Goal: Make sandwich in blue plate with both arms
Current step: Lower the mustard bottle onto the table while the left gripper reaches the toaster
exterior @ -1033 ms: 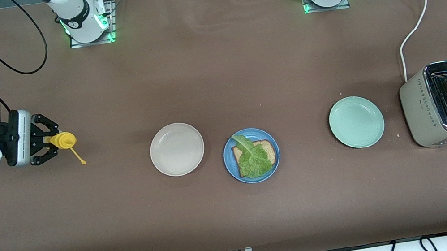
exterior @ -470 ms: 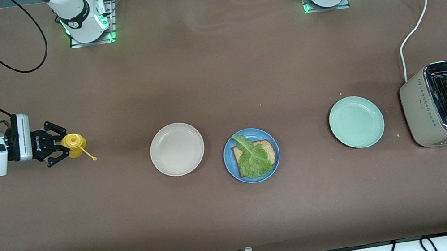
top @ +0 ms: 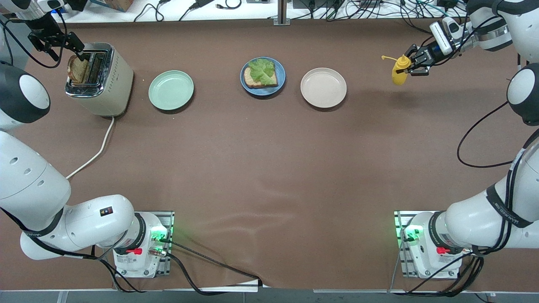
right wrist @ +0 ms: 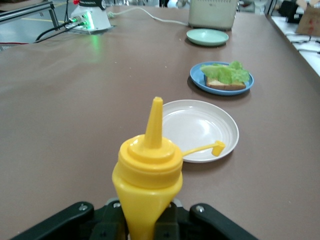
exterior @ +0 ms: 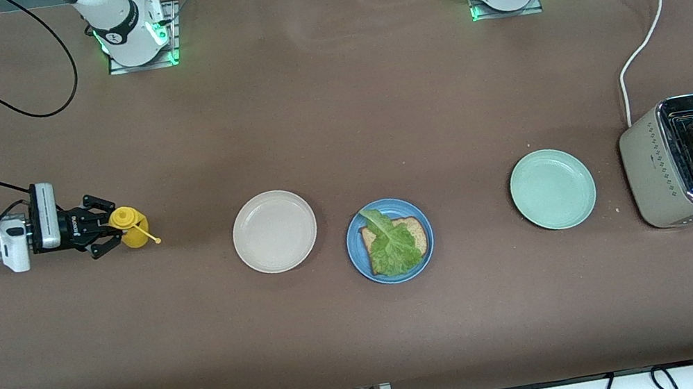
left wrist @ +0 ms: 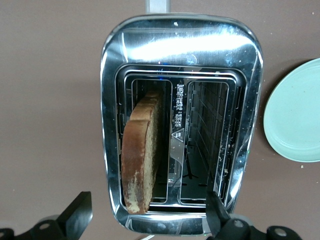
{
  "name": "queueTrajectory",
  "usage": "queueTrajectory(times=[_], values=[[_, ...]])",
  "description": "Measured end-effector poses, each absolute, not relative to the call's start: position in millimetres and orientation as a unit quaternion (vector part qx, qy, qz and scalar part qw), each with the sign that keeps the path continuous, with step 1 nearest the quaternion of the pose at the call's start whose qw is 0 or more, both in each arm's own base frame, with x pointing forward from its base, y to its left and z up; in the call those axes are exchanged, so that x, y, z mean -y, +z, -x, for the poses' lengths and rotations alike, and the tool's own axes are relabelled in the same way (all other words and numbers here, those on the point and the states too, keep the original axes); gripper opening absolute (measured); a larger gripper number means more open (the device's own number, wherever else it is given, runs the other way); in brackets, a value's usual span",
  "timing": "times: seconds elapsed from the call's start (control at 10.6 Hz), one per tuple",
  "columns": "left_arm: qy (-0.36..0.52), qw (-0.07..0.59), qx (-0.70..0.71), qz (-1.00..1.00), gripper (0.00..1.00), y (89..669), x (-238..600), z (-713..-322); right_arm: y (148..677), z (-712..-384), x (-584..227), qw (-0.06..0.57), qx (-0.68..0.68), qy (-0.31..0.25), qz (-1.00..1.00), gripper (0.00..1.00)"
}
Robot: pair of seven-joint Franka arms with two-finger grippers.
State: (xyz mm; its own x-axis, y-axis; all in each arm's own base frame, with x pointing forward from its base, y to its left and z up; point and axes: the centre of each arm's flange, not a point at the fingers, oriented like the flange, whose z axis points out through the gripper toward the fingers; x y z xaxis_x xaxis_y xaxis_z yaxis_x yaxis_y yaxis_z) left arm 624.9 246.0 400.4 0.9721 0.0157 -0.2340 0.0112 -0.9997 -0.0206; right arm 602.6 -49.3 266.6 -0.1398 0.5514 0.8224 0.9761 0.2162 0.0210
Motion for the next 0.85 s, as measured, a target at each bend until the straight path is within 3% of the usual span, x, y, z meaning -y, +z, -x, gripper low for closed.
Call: queueTrajectory(times=[0.47, 0.56, 0.85], values=[[0.12, 0.008, 0.007, 0.993, 1.0, 383.1, -249.3, -628.4, 219.3, -586.0, 61.7, 0.399, 0.691, -0.335, 0.502, 0.1], [0.12, 0.008, 0.009, 0.993, 0.96, 381.0, -251.9, -627.9, 212.2, -580.1, 69.8, 0.412, 0.682, -0.334, 0.503, 0.1], [0.122, 0.005, -0.005, 0.993, 0.52, 377.8, -257.3, -626.3, 188.5, -565.1, 86.6, 0.44, 0.667, -0.334, 0.5, 0.1]])
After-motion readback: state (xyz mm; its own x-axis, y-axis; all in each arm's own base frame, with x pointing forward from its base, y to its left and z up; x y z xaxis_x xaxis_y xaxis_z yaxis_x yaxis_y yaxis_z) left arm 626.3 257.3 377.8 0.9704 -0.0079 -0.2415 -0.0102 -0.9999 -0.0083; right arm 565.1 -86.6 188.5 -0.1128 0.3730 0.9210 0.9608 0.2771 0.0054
